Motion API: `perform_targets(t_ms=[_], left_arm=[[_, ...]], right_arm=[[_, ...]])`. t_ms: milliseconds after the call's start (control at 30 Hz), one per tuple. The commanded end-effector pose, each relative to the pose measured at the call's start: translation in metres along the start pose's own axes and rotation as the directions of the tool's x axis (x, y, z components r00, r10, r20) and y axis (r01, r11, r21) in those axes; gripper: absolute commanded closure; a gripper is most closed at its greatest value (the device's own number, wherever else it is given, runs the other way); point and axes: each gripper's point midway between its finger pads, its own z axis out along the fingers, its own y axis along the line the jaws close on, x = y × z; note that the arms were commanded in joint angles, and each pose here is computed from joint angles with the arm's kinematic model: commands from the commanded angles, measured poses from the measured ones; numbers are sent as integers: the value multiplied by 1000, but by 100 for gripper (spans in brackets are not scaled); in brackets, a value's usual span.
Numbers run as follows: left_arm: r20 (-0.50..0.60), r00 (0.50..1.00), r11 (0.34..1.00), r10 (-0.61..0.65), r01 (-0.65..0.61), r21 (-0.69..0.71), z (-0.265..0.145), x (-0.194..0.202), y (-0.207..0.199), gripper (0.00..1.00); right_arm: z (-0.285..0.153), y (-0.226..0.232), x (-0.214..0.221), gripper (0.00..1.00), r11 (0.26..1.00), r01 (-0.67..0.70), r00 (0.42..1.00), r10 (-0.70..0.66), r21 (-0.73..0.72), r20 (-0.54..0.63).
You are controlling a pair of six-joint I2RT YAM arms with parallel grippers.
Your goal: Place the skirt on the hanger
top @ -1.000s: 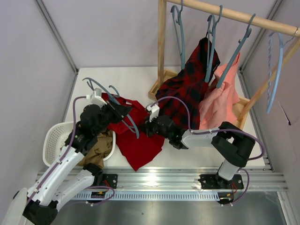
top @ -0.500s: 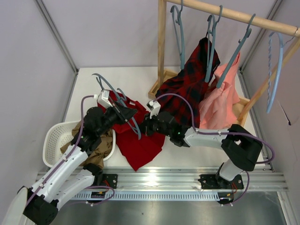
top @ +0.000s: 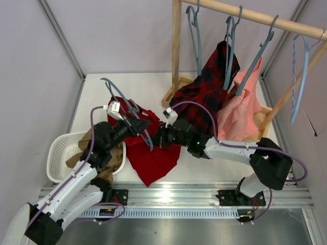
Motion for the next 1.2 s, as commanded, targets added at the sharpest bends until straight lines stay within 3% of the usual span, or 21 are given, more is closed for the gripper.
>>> perform_targets(t_ms=[0, 267, 500, 800, 1167], left_arm=[[148, 984, 984, 96, -116, 137, -6, -31, -30, 97], [237, 961, 953, 145, -200, 229, -13, -34, -41, 98], [251, 952, 909, 175, -254, 329, -19, -22, -51, 98], [327, 923, 836, 203, -337, 433, -34, -26, -75, 98], [341, 917, 779, 207, -365, 510, -36, -16, -81, 98]], right_arm=[[-8, 33, -20, 100, 993, -76, 997, 78, -88, 12], [-11, 42, -23, 100, 979, -167, 986, 167, -115, -5], [-15, 51, -35, 100, 961, -234, 971, 238, -148, 15], [-20, 52, -32, 100, 946, -286, 957, 289, -153, -3], [-29, 58, -32, 100, 947, -285, 958, 284, -149, -28]])
